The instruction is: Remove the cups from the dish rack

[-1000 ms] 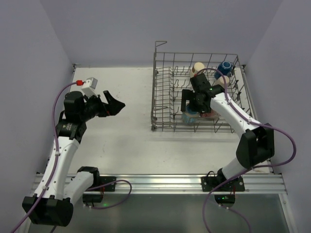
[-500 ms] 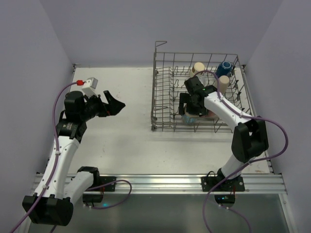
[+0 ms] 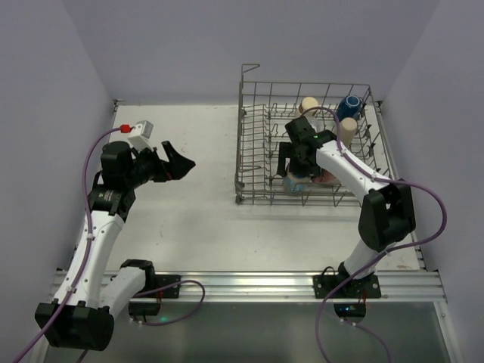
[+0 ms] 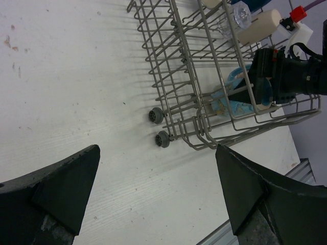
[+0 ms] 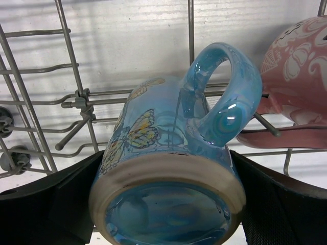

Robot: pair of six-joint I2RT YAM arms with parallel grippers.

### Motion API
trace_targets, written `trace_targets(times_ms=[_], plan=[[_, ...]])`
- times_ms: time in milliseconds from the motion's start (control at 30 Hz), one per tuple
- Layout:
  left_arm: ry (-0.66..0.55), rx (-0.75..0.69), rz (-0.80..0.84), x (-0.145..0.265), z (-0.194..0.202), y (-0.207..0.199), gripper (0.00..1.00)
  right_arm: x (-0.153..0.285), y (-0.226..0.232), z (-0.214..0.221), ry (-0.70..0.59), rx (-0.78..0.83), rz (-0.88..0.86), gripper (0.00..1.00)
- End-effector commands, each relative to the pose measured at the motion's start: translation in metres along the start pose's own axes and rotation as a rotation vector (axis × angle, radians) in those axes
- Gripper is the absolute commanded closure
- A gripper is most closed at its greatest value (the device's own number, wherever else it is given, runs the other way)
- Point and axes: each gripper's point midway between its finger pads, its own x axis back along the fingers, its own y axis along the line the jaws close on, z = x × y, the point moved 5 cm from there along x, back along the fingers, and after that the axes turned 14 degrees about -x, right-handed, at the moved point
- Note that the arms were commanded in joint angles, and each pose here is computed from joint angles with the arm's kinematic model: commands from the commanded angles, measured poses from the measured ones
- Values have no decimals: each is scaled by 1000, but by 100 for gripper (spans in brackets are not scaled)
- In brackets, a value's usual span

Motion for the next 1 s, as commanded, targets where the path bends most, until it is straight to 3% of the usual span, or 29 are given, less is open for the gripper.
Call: trace_targets(times_ms=[0, 167, 267, 367, 600, 700, 733, 767, 833, 867, 967], plan=[[-28, -36, 23, 1, -8, -2, 1, 9, 6, -15, -60, -7, -6, 1], [-22, -36, 19, 1, -6, -1, 1, 5, 7, -13, -42, 0, 0, 2], [-17, -37, 17, 0, -5, 0, 1, 4, 6, -10, -34, 3, 1, 11], [-16, -38, 17, 1, -4, 0, 1, 6, 2, -7, -35, 0, 2, 15], [-12, -37, 22, 1, -2, -1, 1, 6, -1, -4, -28, 0, 8, 8], [-9, -36, 20, 1, 0, 0, 1, 4, -2, -3, -27, 2, 13, 12], [-9, -37, 19, 1, 0, 0, 1, 4, -1, -3, -27, 1, 11, 16], [-7, -38, 18, 1, 1, 0, 1, 3, -1, -4, -27, 2, 9, 29], [-6, -39, 18, 1, 1, 0, 1, 4, 1, -5, -32, 1, 5, 44], [-6, -39, 18, 1, 1, 0, 1, 5, 1, -6, -35, -1, 4, 66], [-6, -39, 18, 0, 1, 1, 2, 11, 2, -12, -64, -11, -2, 100]])
